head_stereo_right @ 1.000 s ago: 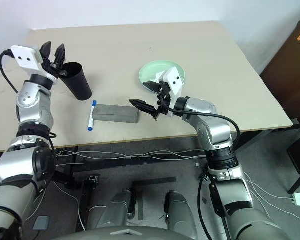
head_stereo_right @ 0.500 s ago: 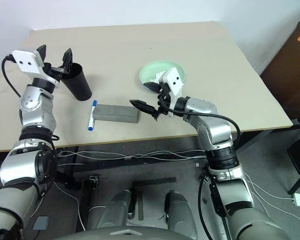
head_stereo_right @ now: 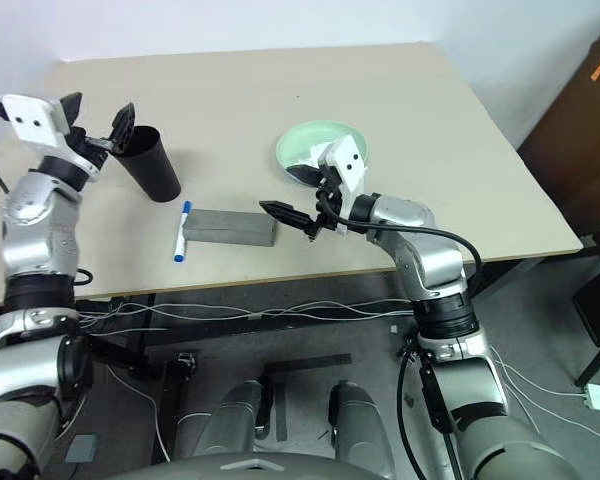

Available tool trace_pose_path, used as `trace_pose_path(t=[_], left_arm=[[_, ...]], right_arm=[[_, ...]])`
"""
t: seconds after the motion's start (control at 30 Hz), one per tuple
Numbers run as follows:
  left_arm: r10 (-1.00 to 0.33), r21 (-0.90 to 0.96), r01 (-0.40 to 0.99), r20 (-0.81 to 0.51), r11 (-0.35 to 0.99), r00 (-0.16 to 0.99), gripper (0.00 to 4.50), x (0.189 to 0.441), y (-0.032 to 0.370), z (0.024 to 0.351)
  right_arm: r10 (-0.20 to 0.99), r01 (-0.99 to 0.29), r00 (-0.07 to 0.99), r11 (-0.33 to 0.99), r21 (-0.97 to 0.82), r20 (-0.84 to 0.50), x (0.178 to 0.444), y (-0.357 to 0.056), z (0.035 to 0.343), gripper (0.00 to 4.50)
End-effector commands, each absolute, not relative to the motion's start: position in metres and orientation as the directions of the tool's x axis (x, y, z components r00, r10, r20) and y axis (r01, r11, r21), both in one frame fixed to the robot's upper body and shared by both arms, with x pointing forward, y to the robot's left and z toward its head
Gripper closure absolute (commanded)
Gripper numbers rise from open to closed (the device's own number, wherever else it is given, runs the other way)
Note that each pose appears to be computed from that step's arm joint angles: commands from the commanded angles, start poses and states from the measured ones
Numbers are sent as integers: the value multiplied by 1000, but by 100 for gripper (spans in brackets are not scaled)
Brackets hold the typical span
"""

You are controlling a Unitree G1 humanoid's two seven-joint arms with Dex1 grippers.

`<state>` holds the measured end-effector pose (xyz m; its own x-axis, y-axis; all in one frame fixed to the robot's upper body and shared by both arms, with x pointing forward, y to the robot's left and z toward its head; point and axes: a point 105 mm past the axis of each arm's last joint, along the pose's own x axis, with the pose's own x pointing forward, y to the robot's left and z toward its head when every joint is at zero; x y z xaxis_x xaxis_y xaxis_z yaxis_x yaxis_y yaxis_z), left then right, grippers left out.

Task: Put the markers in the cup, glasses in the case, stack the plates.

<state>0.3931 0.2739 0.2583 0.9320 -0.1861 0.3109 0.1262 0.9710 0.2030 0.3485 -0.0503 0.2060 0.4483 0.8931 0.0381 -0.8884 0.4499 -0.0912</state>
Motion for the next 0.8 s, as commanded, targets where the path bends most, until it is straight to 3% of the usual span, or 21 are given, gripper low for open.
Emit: trace_pose_path(t=[0.03,0.2,0.43,0.8], left_arm=[[-184,239,149,129,959,974,3,373,268,262],[-256,187,257,-32,948,966,3,343,250,262],[-183,162,251,-347,954,920,3,323,250,208],[-123,73,171,-435,982,892,3,339,246,153]], right_arm=[[894,-887,441,447,-114,74,349,-51,219,0],[894,-886,444,448,-118,60,355,-50,215,0],[898,-890,436,440,-117,58,358,-47,214,0],[890,-882,454,456,-119,49,356,-51,211,0]])
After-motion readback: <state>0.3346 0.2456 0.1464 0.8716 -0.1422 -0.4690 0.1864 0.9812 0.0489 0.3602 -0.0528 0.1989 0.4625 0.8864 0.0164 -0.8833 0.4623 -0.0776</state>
